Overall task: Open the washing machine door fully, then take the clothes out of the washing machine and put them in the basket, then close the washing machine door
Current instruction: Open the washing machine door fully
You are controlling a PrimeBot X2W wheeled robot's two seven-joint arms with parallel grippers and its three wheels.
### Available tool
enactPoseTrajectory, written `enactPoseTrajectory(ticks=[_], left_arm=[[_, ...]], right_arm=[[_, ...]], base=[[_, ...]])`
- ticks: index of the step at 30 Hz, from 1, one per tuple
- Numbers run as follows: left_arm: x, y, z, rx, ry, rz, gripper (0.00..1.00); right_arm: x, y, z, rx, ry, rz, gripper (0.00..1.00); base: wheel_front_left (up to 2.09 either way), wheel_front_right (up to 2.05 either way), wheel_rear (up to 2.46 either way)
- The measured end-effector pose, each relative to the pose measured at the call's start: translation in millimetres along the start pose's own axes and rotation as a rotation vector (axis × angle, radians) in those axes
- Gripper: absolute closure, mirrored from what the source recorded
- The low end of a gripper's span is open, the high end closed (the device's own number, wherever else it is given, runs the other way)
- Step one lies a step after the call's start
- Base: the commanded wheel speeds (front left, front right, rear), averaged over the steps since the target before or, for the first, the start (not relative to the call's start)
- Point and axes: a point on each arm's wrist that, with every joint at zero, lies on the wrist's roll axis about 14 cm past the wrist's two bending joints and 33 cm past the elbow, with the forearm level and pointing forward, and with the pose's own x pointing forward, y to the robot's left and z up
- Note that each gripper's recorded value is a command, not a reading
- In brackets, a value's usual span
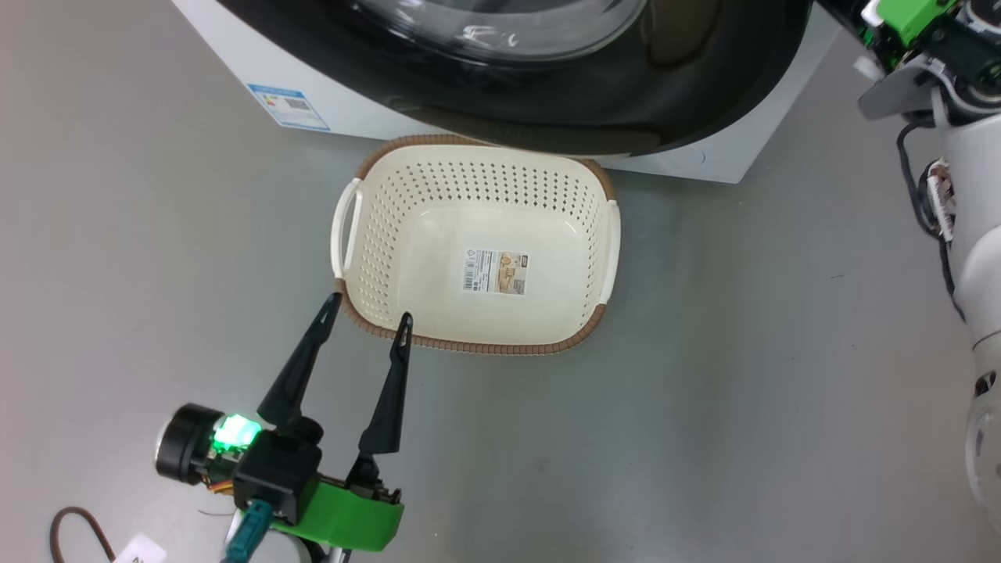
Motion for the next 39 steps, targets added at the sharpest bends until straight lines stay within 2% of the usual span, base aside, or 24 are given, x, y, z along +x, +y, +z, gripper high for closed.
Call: enactPoseTrajectory(ticks=[12,19,39], left_arm=[[-2.8,3.8,15.9,0.018,-0.043,0.005,0.00],[-11.2,1.9,18.4,0.019,-0.045,0.003,0.00],[-27.6,7.7,33.2,0.040,-0.079,0.027,0.00]], right_arm=[[-22.6,12.1,-42.7,-0.018,0.083,0.079,1.00],[-32.0,43.9,-86.3,-0.035,0.177,0.178,1.00],[-82.7,67.2,-132.7,-0.091,0.251,0.284,1.00]], base=[[0.00,0.00,0.00],[0.00,0.00,0.00],[0.00,0.00,0.00]])
